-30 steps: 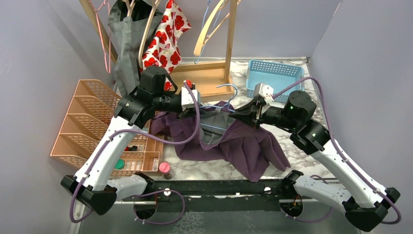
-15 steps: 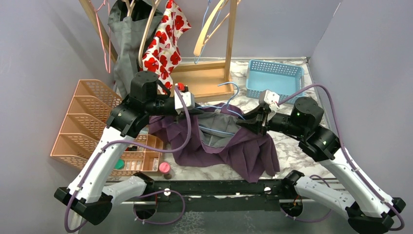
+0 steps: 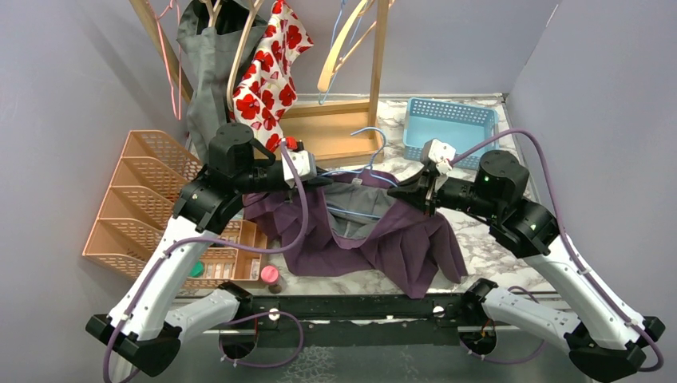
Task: Place the skirt on the hanger
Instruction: Hang the skirt on the hanger.
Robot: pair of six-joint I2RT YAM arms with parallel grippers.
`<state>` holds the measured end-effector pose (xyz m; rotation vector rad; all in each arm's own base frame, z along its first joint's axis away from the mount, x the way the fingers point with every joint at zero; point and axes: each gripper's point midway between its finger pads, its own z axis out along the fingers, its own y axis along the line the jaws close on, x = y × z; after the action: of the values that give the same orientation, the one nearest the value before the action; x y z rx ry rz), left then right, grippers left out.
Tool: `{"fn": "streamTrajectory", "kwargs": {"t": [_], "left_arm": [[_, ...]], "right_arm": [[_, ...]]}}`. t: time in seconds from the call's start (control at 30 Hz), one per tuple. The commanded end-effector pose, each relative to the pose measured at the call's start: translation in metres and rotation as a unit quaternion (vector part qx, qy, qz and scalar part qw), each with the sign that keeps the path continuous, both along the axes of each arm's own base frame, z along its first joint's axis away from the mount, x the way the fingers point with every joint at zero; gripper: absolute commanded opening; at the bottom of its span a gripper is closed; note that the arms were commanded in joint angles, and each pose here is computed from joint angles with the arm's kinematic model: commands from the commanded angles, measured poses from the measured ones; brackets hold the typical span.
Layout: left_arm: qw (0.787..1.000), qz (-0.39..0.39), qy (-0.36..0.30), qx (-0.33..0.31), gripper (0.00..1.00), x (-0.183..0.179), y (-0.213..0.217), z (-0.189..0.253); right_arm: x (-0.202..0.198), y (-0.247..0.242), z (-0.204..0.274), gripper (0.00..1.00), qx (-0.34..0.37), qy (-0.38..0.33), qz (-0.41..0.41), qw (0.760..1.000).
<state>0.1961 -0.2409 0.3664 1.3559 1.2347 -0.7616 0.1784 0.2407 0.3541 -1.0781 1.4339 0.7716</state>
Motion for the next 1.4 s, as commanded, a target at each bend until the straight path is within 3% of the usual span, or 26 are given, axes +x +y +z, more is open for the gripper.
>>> {"fn": "streamTrajectory", "kwargs": {"t": [0.0, 0.1, 0.37, 0.43, 0.57, 0.73, 1.07, 1.23, 1.37], "left_arm": [[0.996, 0.077, -0.009, -0.04, 0.12, 0.019, 0.011, 0.016], [0.995, 0.094, 0.017, -0.038, 0.25, 0.022, 0.015, 0.002], [0.993, 0.105, 0.026, -0.048, 0.34, 0.02, 0.024, 0.0], [0.995, 0.084, 0.019, -0.056, 0.43, 0.015, 0.02, 0.013], [0.996, 0.049, -0.008, -0.07, 0.69, 0.009, 0.014, 0.045], [0.996, 0.007, -0.028, -0.084, 0.79, -0.001, 0.008, 0.071], [0.994, -0.053, 0.042, -0.08, 0.75, 0.006, -0.014, 0.054], [0.994, -0.075, 0.041, -0.074, 0.6, 0.007, -0.021, 0.048], [0.995, -0.071, 0.021, -0.069, 0.35, 0.011, -0.021, 0.045]], "right_arm": [[0.005, -0.012, 0.048, 0.01, 0.045, -0.072, -0.038, 0.996], [-0.001, -0.018, 0.064, 0.01, 0.059, -0.095, -0.039, 0.993], [-0.019, -0.027, 0.086, 0.01, 0.076, -0.12, -0.026, 0.99], [-0.021, -0.024, 0.085, 0.01, 0.075, -0.117, -0.014, 0.99], [-0.018, -0.018, 0.08, 0.01, 0.071, -0.11, -0.005, 0.991], [-0.014, -0.012, 0.084, 0.01, 0.081, -0.113, 0.0, 0.99], [-0.004, 0.009, 0.089, 0.01, 0.101, -0.118, 0.025, 0.988], [-0.003, 0.016, 0.087, 0.01, 0.107, -0.119, 0.04, 0.986], [-0.005, 0.018, 0.078, 0.01, 0.1, -0.112, 0.051, 0.987]]}}
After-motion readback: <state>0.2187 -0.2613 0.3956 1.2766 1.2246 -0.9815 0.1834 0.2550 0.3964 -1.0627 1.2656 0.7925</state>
